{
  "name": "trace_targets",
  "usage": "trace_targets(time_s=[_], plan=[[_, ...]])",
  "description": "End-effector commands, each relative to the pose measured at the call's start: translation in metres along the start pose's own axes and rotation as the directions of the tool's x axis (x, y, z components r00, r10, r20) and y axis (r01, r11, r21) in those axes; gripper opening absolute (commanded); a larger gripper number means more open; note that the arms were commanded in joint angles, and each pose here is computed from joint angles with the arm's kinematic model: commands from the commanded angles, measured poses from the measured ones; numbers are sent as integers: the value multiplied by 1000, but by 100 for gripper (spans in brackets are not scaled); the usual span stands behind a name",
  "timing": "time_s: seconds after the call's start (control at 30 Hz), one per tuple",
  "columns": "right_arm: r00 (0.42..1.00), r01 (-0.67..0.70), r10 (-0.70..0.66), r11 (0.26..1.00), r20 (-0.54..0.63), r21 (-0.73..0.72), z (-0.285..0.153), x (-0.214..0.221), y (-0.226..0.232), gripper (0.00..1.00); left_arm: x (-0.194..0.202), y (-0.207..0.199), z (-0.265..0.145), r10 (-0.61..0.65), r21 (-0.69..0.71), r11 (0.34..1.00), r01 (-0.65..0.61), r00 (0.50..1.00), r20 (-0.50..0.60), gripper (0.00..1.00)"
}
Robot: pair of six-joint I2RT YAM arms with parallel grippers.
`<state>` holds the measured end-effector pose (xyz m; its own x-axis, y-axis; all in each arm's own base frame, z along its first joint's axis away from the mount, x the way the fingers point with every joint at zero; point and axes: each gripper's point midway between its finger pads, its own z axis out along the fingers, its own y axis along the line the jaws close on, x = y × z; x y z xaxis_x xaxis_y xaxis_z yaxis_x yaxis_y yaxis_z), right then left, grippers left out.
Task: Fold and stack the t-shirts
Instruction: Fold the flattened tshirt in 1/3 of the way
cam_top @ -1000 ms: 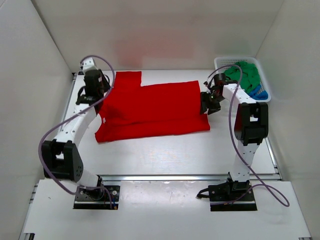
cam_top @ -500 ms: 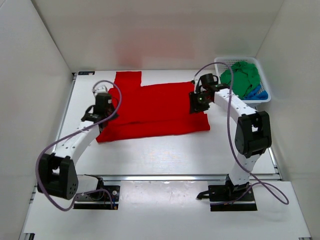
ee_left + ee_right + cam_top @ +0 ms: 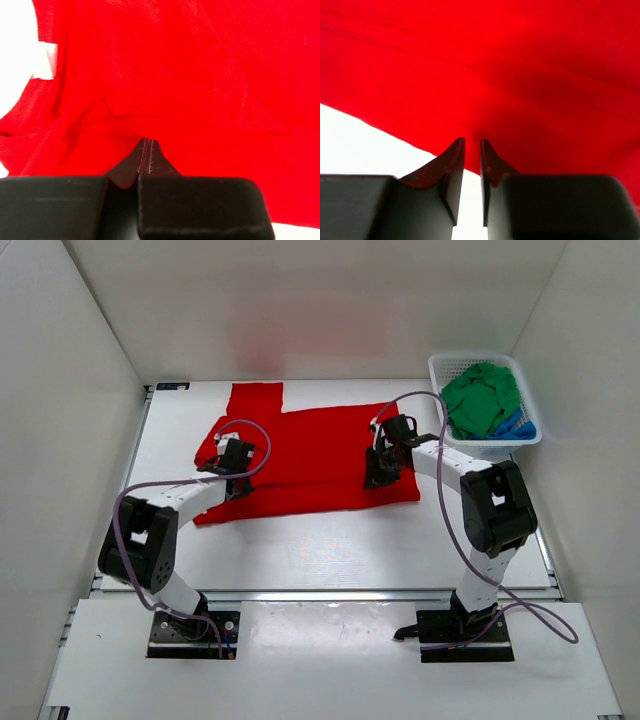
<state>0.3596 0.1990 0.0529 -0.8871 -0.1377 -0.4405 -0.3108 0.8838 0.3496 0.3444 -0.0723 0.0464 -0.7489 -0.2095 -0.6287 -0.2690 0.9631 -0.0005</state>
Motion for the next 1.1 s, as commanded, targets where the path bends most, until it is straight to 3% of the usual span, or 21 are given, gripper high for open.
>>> trace_targets(time_s=[0.0, 0.1, 0.43, 0.8, 1.07], plan=[[998, -32, 31, 999, 55, 18, 10, -6, -8, 18, 0, -8, 5, 24, -7, 1000, -24, 1000, -15, 0], [1000, -28, 28, 999, 2, 39, 19, 14, -12, 19, 27, -10, 6, 19, 27, 999, -16, 993, -118, 0], [991, -105, 113, 989, -73, 99, 18, 90, -28, 19, 76, 13, -10, 80, 29, 997, -75, 969, -233, 0], [975, -116, 143, 981, -171, 157, 6, 173, -17, 19, 122, 28, -40, 75, 112, 993, -46, 961, -267, 0], [951, -237, 267, 954, -156, 184, -20, 220, -7, 19, 125, 23, -56, 76, 171, 985, -35, 967, -242, 0]])
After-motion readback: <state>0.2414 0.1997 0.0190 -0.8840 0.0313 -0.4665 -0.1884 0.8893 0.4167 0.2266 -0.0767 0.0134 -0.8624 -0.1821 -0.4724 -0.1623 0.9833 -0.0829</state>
